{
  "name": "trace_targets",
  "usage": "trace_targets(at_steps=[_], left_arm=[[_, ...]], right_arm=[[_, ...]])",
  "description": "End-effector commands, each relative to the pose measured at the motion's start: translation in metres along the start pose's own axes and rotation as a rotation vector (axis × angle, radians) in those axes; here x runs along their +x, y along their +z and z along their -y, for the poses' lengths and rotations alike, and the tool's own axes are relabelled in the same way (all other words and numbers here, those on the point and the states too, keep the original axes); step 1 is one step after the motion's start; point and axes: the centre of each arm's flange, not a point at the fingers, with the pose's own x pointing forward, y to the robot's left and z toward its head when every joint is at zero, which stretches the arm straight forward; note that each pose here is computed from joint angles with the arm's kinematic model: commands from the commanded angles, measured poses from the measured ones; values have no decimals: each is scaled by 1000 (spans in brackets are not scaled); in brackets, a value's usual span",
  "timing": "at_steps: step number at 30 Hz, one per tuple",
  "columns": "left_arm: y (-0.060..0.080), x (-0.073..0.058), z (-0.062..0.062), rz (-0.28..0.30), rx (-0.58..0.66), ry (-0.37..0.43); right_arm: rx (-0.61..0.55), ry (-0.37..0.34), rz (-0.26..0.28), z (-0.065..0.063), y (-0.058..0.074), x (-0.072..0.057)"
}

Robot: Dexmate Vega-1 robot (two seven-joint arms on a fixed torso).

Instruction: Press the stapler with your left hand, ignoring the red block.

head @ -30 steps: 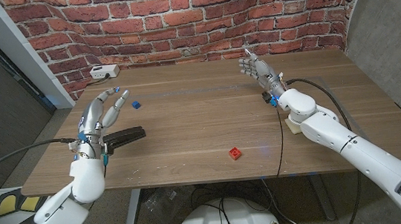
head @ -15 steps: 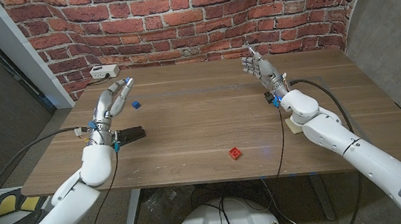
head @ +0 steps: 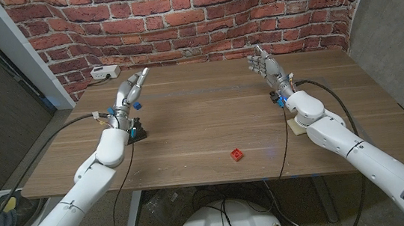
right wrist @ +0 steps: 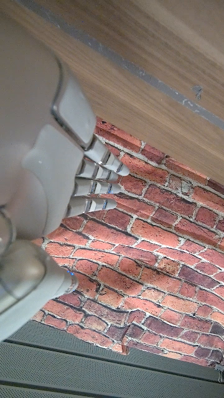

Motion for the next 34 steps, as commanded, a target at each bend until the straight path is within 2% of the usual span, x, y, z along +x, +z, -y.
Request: trace_targets(at_steps=[1, 5, 12, 16, 34], left_arm=[[5, 45, 40, -33, -133, -64], [4, 54, 47, -56, -167, -77], [4, 69, 61, -98, -220, -157], [3, 74, 65, -115, -233, -177], [2, 74, 66, -121, -241, -180]], right_arm=[[38, 7, 32, 17, -5, 0], [55, 8, 27, 22, -10, 2], [67, 3, 27, 29, -14, 2], [74, 0, 24, 32, -15, 2], [72, 4, 20, 27, -16, 3]])
